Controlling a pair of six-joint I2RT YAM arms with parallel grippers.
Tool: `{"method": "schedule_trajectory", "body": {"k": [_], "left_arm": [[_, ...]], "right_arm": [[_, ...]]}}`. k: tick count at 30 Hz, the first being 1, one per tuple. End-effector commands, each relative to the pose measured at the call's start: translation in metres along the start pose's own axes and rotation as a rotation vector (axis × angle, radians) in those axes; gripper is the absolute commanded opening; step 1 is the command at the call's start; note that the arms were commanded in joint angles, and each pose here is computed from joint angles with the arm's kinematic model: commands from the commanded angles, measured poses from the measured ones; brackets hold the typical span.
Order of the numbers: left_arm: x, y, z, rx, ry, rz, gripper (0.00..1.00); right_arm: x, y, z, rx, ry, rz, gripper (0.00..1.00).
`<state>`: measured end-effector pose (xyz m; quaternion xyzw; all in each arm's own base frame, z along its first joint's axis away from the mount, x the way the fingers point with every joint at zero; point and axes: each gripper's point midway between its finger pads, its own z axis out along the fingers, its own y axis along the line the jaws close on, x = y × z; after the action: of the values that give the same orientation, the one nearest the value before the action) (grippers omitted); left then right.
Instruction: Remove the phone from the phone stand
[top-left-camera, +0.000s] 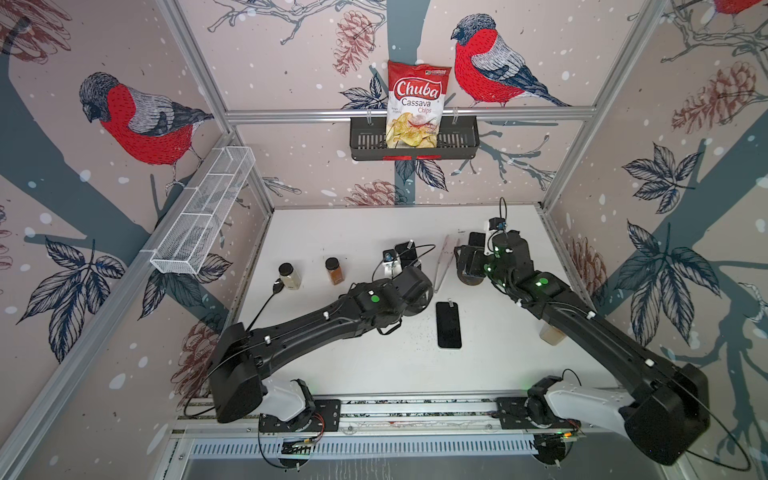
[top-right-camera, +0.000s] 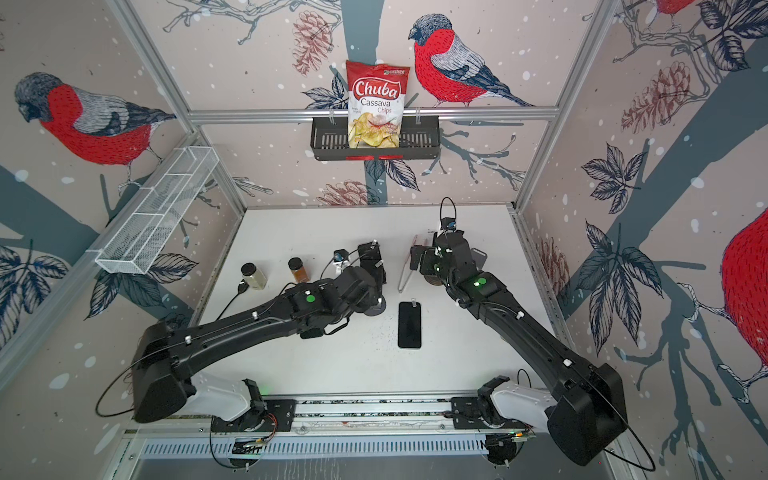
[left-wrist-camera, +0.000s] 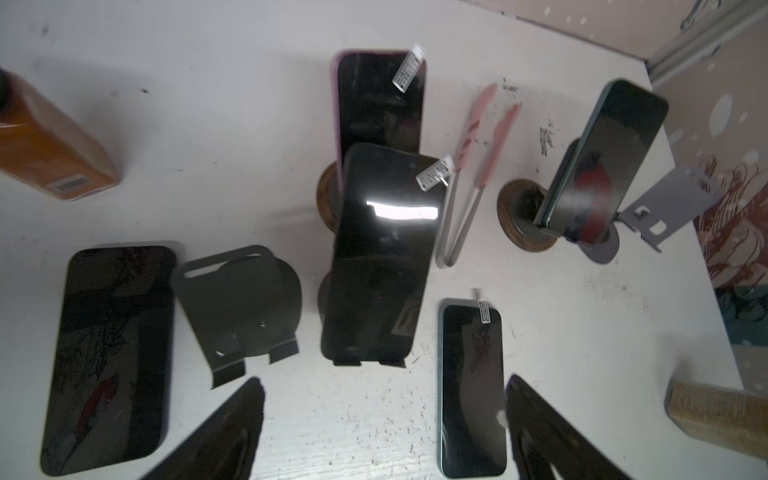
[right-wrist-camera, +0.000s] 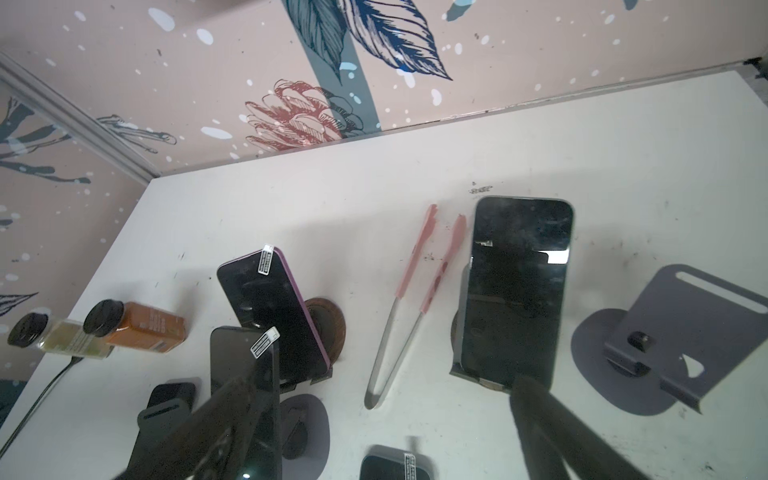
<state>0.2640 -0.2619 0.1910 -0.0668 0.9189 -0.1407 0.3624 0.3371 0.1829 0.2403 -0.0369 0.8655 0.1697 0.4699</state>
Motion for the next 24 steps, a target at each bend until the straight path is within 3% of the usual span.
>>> {"method": "schedule_trajectory", "body": {"k": [1, 12, 24], "left_arm": [[-0.017, 0.029, -0.011, -0.036, -0.087, -0.084, 0.9], [-0.038, 0.097, -0.044, 0.021, -0.234, -0.248, 0.92], [-0.048, 0.112, -0.061, 0.061, -0.315, -0.265, 0.95]], "right_arm": [[-0.01, 0.018, -0.001, -0.038, -0.043, -0.033, 0.99], [0.017, 0.089, 0.011, -0.174, 0.032, -0.161, 0.99], [0.071, 0.167, 0.033, -0.295, 0.192, -0.28, 0.99]]}}
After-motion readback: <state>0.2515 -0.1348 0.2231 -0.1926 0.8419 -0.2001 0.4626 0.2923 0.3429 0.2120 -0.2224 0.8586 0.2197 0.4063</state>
